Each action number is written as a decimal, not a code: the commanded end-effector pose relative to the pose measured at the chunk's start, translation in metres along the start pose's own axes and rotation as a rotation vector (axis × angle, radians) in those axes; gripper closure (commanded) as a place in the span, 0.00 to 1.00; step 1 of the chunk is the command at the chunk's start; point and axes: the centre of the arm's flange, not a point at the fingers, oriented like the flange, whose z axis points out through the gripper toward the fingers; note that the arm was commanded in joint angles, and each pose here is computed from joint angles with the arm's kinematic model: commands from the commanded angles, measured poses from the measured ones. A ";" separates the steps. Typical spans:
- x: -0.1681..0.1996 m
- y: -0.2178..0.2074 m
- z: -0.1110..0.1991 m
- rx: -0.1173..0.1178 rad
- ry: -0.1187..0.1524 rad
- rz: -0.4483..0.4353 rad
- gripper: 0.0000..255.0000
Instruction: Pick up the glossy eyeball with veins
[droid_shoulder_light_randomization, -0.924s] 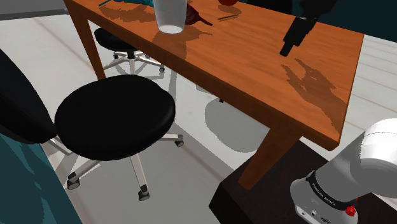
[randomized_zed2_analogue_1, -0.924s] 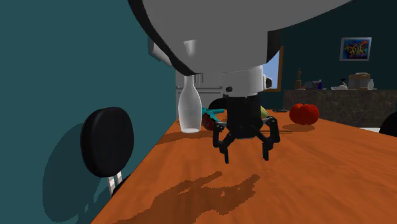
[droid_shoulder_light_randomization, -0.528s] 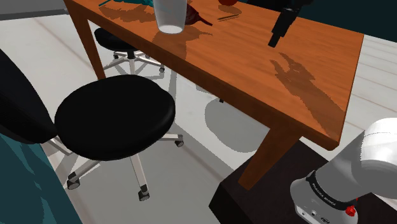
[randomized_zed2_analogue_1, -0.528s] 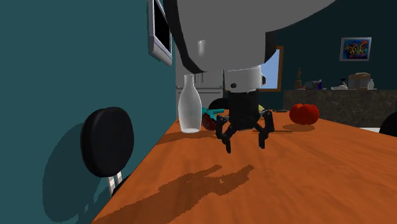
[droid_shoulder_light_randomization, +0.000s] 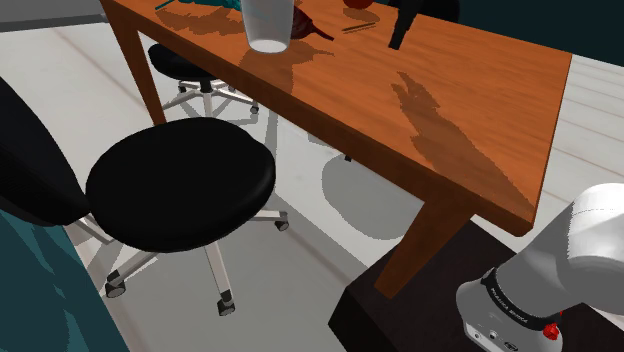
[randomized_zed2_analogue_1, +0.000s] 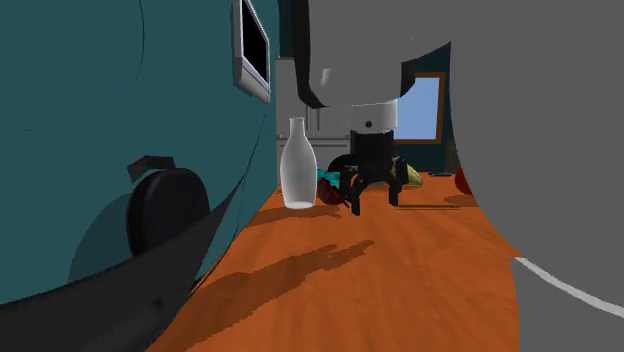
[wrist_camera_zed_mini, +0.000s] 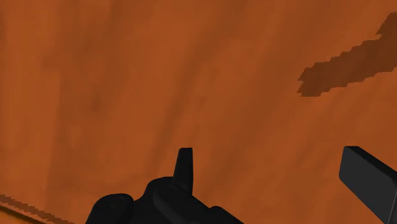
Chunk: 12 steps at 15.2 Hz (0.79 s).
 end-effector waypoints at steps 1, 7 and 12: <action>0.029 0.008 -0.002 0.001 0.011 -0.077 0.00; 0.102 0.018 -0.010 0.008 0.041 -0.296 0.00; 0.164 0.013 -0.018 0.014 0.067 -0.479 0.00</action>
